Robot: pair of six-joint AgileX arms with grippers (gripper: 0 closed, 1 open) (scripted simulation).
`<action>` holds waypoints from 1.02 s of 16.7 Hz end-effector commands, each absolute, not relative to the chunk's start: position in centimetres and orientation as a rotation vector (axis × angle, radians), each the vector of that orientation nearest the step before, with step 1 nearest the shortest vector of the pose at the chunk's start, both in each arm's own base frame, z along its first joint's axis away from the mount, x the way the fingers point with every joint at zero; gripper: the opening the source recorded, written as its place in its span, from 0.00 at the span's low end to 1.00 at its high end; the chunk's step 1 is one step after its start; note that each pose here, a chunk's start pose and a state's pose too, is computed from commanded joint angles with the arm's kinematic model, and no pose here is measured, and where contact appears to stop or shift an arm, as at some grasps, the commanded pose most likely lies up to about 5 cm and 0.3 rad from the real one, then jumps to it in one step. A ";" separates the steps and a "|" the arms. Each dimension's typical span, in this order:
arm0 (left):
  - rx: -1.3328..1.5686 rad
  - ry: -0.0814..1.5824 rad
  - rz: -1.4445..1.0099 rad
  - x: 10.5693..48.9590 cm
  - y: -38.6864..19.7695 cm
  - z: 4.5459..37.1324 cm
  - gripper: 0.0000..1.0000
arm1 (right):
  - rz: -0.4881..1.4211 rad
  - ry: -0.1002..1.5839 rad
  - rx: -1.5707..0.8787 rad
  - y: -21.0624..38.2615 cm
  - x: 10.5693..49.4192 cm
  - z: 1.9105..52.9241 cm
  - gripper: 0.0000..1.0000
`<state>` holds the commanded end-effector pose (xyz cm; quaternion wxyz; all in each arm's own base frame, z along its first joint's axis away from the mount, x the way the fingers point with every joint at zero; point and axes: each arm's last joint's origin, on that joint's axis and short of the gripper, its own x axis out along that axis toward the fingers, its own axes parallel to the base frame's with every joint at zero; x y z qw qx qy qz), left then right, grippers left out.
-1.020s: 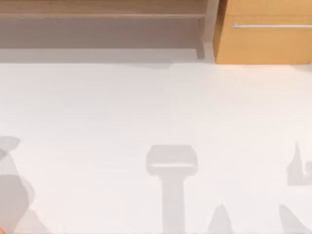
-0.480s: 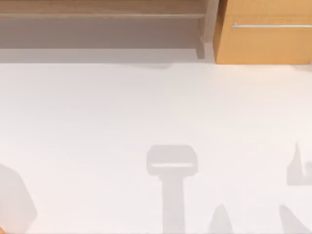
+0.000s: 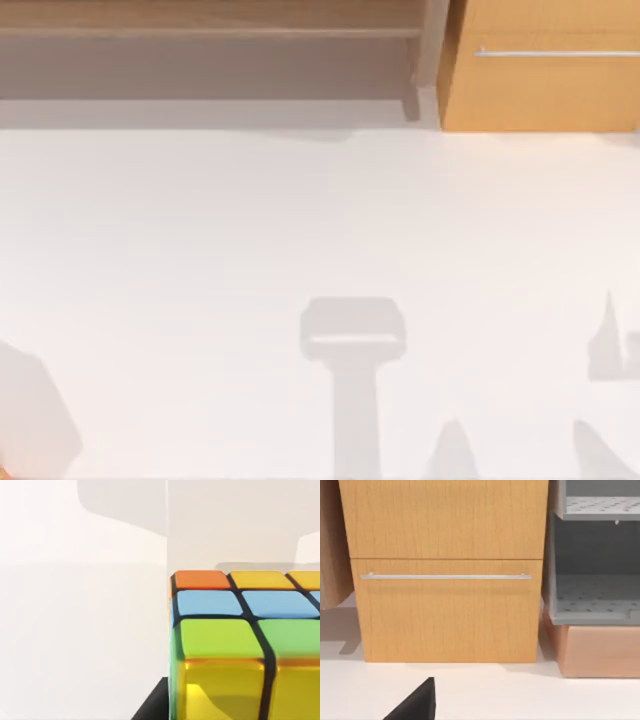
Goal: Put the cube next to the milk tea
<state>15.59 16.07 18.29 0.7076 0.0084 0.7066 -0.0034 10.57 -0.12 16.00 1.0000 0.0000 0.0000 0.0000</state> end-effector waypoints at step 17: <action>0.069 1.512 0.050 15.9 16.6 18.9 0.00 | 0.000 0.000 0.000 -0.1 10.6 16.0 1.00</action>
